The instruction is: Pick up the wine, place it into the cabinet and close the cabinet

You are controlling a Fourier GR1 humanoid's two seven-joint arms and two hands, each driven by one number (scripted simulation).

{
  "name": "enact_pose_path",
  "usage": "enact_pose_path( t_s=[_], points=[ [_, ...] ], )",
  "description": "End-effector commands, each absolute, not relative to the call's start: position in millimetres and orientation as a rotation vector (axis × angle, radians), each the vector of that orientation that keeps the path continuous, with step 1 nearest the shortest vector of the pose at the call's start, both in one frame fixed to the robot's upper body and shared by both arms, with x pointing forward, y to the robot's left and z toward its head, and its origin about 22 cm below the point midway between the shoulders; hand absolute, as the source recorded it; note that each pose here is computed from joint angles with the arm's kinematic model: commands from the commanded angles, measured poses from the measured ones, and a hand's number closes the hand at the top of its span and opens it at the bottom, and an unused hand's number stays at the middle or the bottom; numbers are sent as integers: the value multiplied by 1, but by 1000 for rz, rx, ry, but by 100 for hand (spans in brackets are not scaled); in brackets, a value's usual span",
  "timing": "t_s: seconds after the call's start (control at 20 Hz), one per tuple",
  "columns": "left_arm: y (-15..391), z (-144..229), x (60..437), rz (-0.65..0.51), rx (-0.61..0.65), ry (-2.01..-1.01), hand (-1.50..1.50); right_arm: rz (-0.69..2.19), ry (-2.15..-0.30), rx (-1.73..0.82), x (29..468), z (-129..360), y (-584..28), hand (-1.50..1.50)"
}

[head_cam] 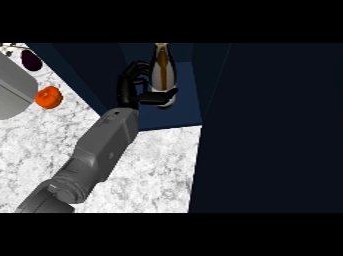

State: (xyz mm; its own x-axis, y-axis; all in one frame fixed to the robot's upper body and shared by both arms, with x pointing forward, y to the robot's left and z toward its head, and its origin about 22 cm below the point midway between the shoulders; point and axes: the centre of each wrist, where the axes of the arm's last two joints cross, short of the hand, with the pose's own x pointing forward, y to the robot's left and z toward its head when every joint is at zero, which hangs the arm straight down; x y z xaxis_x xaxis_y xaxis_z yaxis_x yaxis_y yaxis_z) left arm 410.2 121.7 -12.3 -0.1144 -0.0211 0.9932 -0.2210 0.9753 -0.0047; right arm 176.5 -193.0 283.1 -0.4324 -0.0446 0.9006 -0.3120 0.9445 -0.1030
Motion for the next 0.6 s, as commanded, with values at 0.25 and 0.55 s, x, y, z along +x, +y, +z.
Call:
enact_pose_path(
  t_s=[0.25, 0.55],
  points=[
    [135, -46, 389, 274, 105, -1639, 150, 355, -2013, 339, 171, 284, -188, -150],
    [142, -62, 377, 282, 64, -1574, 150, 354, -2000, 321, 171, 283, -193, -150]
  ],
)
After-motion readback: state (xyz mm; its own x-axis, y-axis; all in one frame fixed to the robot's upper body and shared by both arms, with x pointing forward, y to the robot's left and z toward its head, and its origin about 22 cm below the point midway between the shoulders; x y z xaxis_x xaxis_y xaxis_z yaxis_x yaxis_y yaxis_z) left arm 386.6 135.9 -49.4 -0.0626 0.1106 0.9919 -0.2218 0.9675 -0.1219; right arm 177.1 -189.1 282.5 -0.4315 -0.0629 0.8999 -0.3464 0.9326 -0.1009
